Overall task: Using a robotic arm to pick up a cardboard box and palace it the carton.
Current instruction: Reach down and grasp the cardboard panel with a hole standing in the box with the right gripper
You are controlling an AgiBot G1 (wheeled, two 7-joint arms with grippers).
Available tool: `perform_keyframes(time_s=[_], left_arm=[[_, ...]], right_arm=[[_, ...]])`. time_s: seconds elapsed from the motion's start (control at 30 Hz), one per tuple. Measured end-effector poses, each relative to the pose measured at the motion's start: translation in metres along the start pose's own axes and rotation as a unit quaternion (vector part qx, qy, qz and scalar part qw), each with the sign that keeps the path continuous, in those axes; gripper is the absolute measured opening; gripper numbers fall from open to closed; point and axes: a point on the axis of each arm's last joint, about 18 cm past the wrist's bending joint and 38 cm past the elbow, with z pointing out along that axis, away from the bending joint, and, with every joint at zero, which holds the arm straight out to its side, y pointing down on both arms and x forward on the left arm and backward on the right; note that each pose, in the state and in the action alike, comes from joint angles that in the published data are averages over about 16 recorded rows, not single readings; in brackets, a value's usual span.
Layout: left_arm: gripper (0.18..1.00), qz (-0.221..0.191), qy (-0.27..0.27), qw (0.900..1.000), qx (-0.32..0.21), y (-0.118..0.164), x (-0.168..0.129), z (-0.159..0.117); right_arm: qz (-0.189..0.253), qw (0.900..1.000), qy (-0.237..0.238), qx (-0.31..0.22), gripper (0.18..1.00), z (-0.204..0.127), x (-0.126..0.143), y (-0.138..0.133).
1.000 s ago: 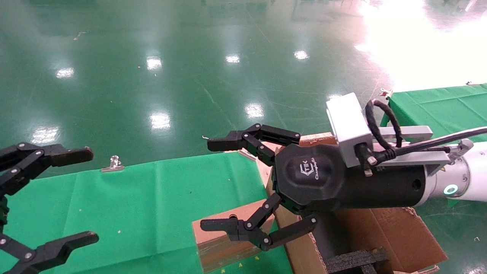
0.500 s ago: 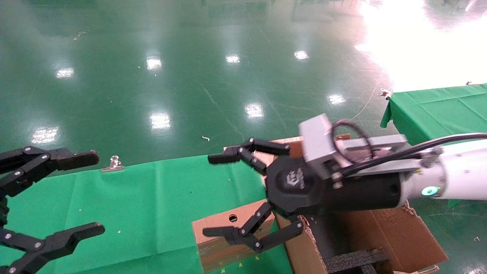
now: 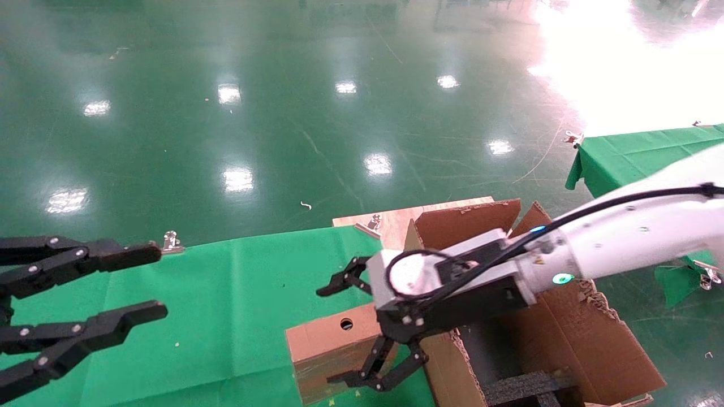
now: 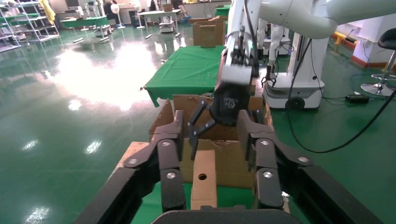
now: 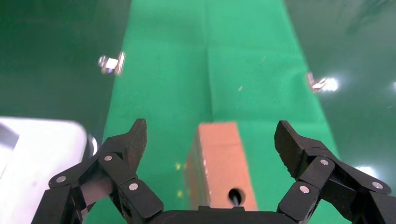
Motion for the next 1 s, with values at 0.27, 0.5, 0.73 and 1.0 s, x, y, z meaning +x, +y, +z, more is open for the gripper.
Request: perform_keyframes(time_s=[0.27, 0.5, 0.73, 1.0], left_arm=[[0.392, 0.0, 0.0, 1.0, 0.0, 0.0, 0.0, 0.0], [0.289, 0.0, 0.0, 1.0, 0.0, 0.0, 0.0, 0.0], [0.222, 0.0, 0.0, 1.0, 0.0, 0.0, 0.0, 0.0], [0.196, 0.0, 0.0, 1.0, 0.0, 0.0, 0.0, 0.0]], right_arm=[[-0.027, 0.996, -0.027, -0.074, 1.001, 0.02, 0.012, 0.004], [-0.051, 0.99, -0.038, -0.129, 1.001, 0.031, 0.025, 0.007], [-0.077, 0.98, -0.048, -0.176, 1.001, 0.042, 0.036, 0.01], [-0.099, 0.972, -0.059, -0.205, 1.001, 0.052, 0.044, 0.013]])
